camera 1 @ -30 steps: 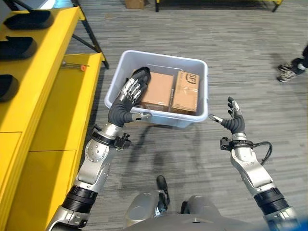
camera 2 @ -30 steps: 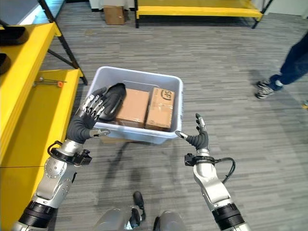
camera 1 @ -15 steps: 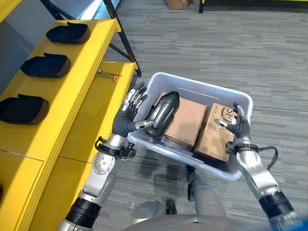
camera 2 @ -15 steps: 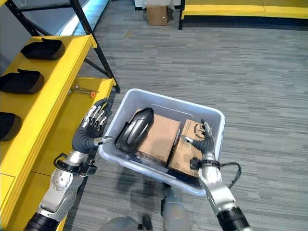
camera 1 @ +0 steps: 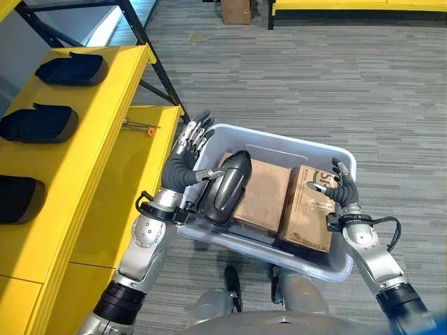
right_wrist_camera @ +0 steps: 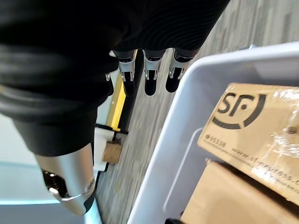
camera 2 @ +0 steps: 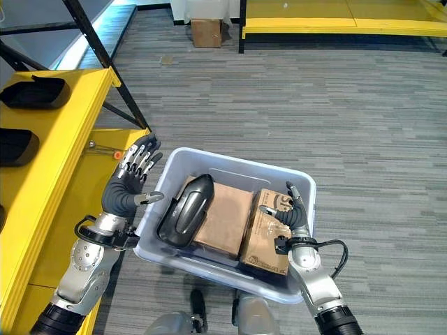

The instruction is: Move parts from the plastic box to the shelf.

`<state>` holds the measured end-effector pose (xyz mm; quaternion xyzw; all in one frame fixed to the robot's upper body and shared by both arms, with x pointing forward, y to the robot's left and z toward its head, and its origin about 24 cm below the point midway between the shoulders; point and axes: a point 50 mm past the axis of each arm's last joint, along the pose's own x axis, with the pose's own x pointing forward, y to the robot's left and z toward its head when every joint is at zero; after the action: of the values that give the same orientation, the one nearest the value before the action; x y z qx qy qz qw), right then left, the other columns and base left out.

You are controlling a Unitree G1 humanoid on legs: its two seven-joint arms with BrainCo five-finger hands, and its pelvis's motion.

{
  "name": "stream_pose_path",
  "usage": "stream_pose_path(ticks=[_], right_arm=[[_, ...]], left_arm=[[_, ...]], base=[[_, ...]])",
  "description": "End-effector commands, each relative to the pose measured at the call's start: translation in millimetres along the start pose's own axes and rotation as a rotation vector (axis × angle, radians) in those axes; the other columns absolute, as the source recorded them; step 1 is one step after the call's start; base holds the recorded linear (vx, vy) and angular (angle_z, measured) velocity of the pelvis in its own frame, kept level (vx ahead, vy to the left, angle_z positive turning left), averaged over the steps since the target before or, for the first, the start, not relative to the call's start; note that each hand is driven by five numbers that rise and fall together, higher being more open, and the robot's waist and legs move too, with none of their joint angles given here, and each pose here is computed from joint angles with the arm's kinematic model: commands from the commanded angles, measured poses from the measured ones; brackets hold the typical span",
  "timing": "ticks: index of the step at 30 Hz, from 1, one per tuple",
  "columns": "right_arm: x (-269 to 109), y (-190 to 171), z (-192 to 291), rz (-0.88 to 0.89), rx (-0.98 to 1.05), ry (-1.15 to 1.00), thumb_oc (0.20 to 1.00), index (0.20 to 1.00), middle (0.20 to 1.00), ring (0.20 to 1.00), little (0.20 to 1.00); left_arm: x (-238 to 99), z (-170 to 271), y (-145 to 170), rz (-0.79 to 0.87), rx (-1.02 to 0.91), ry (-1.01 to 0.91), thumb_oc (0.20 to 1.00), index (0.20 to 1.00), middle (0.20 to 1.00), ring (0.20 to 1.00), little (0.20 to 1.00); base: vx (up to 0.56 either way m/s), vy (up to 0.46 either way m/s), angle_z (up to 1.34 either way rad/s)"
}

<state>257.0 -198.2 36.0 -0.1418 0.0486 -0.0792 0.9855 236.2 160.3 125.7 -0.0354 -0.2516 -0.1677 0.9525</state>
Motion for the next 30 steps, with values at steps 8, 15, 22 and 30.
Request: stream_pose_path(ticks=[8, 15, 22, 30], right_arm=[[5.1, 9.1, 27.1, 0.185, -0.041, -0.124, 1.000, 1.000, 1.000, 1.000, 1.000], [3.6, 16.1, 28.4, 0.235, 0.072, -0.106, 1.000, 1.000, 1.000, 1.000, 1.000], [12.8, 28.2, 28.1, 0.258, 0.189, 0.003, 1.000, 1.000, 1.000, 1.000, 1.000], [35.5, 39.2, 15.9, 0.129, 0.404, 0.187, 1.000, 1.000, 1.000, 1.000, 1.000]], left_arm=[[0.4, 22.4, 6.8, 0.035, 0.069, -0.099, 1.000, 1.000, 1.000, 1.000, 1.000], [-4.3, 21.7, 13.8, 0.046, 0.093, -0.092, 1.000, 1.000, 1.000, 1.000, 1.000], [-2.4, 19.1, 10.0, 0.032, 0.067, -0.130, 1.000, 1.000, 1.000, 1.000, 1.000], [18.2, 16.3, -14.0, -0.042, -0.006, -0.153, 1.000, 1.000, 1.000, 1.000, 1.000]], base=[[0.02, -0.076, 0.12], [-0.03, -0.097, 0.27], [-0.03, 0.312, 0.28], [0.01, 0.124, 0.06]])
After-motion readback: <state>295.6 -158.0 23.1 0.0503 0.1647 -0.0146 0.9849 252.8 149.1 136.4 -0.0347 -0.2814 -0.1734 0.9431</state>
